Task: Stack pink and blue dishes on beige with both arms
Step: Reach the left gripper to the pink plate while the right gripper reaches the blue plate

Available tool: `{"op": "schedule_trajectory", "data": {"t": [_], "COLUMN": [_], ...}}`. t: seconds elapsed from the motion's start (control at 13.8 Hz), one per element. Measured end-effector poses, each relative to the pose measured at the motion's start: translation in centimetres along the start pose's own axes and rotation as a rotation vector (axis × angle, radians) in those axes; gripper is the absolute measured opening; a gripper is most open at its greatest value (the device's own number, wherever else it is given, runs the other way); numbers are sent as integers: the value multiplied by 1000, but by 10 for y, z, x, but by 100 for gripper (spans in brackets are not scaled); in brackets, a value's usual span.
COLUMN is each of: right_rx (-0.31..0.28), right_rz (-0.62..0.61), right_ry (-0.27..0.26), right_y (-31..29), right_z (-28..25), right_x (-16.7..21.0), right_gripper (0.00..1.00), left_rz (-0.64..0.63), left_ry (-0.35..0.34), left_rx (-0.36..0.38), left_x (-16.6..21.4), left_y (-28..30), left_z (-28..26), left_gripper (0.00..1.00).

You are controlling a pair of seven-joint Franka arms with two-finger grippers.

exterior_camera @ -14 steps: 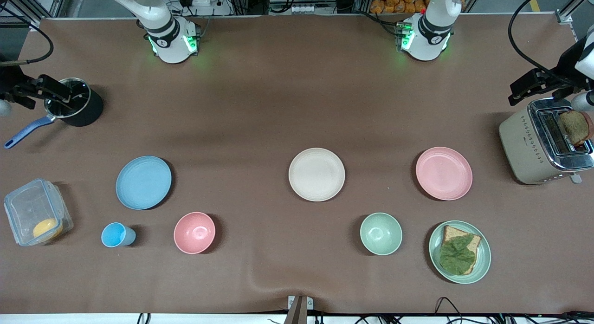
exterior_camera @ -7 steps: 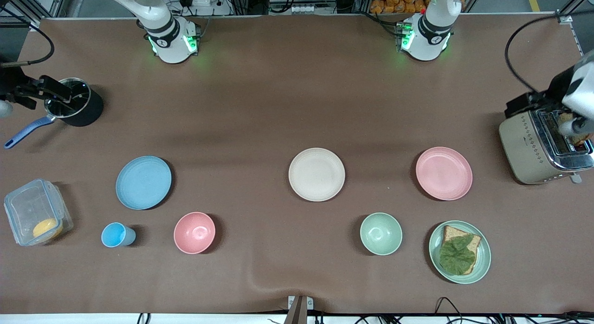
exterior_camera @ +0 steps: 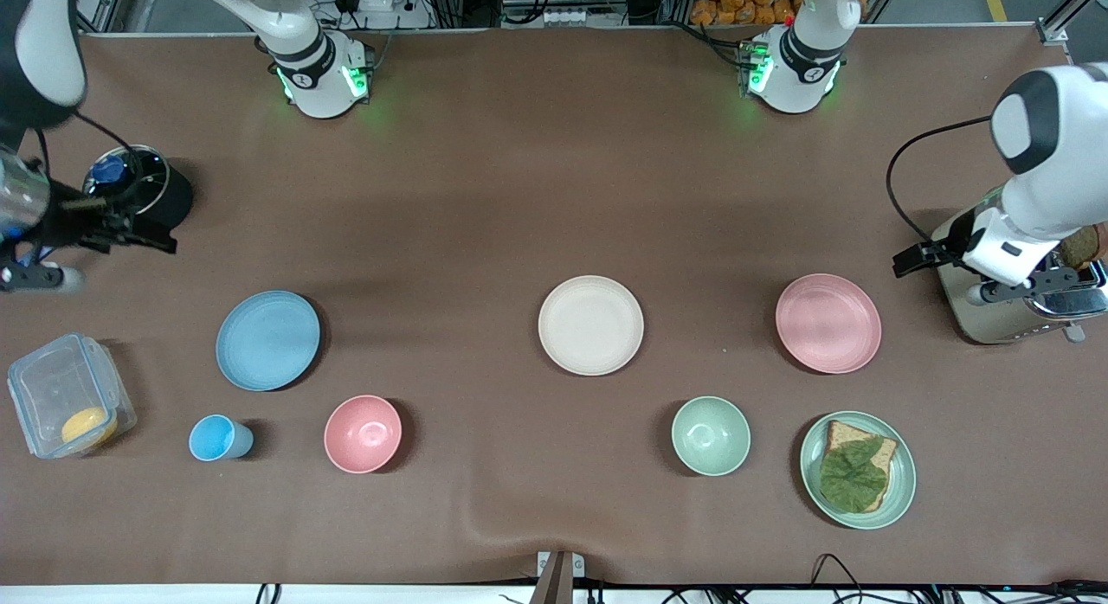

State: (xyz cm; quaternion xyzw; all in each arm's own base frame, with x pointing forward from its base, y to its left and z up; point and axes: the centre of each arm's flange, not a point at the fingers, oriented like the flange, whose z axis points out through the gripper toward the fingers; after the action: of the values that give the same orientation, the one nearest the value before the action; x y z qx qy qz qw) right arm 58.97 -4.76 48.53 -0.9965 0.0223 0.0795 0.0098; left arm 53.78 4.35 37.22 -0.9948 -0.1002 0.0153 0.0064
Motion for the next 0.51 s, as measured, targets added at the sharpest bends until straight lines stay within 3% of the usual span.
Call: {"op": "schedule_trajectory", "data": {"t": [0.22, 0.51], "right_rx": [0, -9], "right_rz": [20, 6], "right_ry": [-29, 26], "right_y": [27, 61], "right_z": [86, 208], "right_x": [44, 72], "right_gripper": [100, 100], "left_rz": [-35, -45], "left_ry": [-4, -18], "left_rx": [-12, -33], "left_x": [4, 15], "left_y": [-22, -29], "left_z": [54, 125], "left_gripper": [100, 100]}}
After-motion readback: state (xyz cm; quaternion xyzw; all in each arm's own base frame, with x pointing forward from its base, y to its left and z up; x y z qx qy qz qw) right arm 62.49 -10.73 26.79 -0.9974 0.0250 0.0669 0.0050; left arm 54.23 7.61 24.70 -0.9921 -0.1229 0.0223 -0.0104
